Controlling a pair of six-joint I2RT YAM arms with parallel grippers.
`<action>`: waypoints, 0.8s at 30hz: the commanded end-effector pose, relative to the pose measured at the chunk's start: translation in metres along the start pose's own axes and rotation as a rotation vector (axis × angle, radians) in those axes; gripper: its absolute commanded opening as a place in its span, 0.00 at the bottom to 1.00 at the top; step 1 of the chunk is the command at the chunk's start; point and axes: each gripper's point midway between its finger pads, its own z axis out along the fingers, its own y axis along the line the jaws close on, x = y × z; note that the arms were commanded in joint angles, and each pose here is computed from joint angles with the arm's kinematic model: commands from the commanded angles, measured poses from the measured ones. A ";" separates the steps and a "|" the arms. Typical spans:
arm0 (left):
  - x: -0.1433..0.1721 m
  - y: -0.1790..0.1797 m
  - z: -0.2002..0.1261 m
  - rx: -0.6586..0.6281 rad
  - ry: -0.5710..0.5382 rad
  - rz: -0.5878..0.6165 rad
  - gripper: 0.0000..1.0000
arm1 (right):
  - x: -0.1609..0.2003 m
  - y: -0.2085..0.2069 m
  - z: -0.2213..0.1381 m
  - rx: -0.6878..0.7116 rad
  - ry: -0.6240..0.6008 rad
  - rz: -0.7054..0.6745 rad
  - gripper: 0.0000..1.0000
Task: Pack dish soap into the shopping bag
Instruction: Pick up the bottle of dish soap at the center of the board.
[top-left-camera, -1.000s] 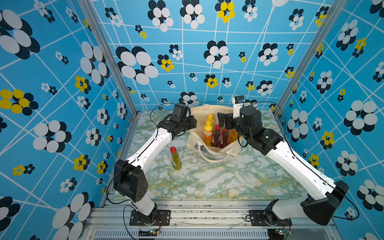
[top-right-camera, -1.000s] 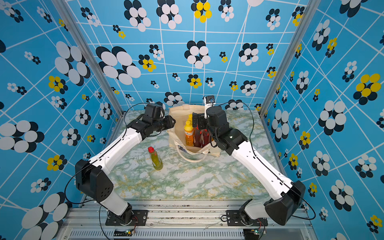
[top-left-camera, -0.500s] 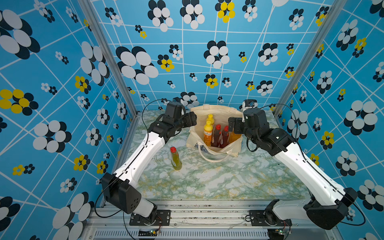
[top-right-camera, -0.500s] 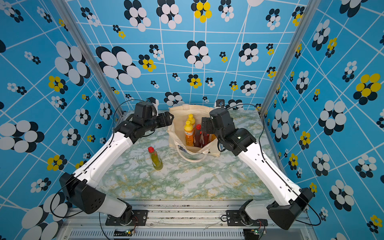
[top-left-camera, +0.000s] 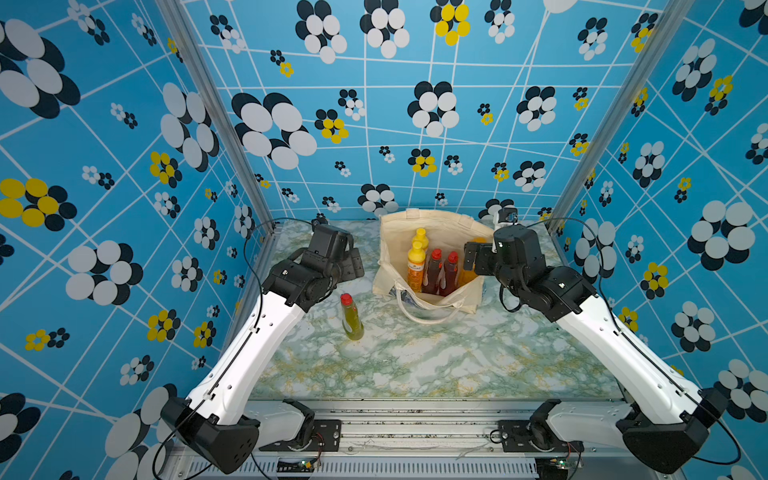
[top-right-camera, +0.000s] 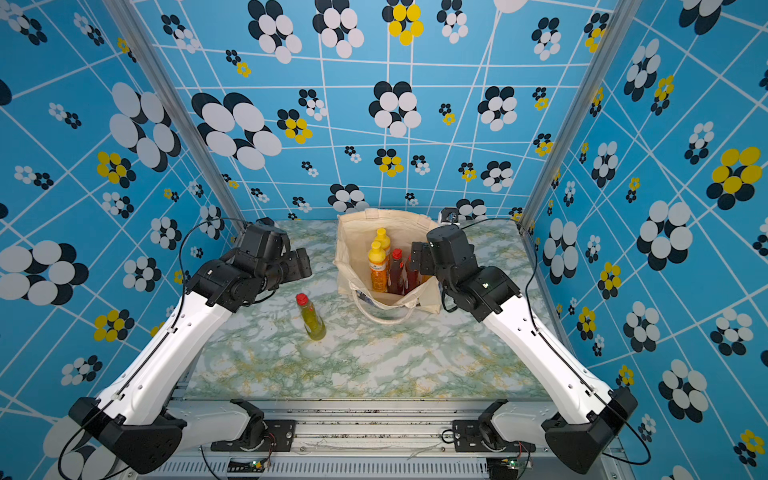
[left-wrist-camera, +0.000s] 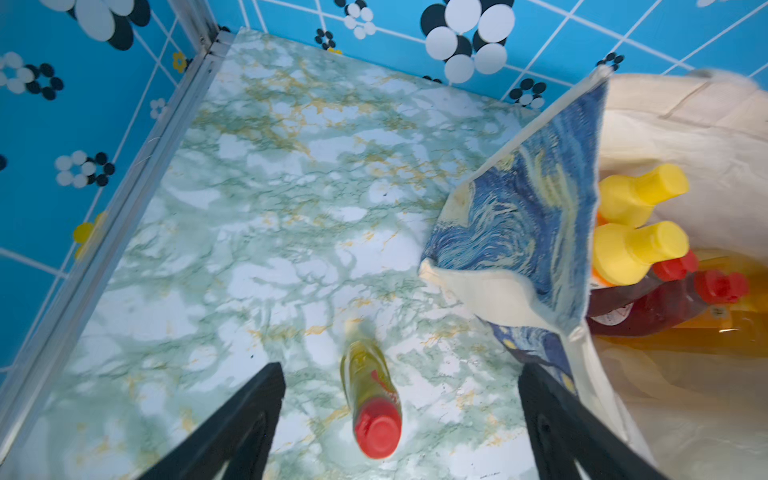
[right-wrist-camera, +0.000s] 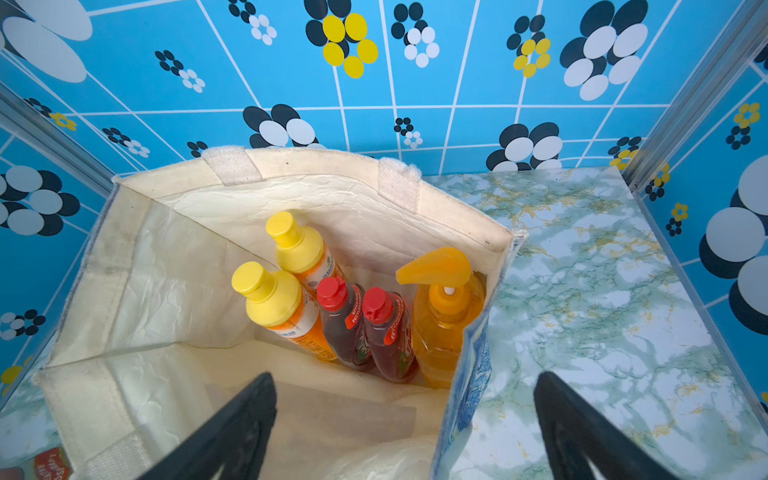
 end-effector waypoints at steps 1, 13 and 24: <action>0.032 0.032 -0.003 -0.150 0.077 0.010 0.93 | -0.010 -0.005 -0.003 0.006 -0.048 0.034 0.99; 0.082 -0.002 0.047 -0.063 0.255 0.043 0.91 | -0.007 -0.001 -0.002 -0.029 -0.073 0.046 0.99; 0.112 0.011 0.068 -0.144 0.345 0.069 0.86 | -0.008 0.003 -0.003 -0.065 -0.096 0.060 0.99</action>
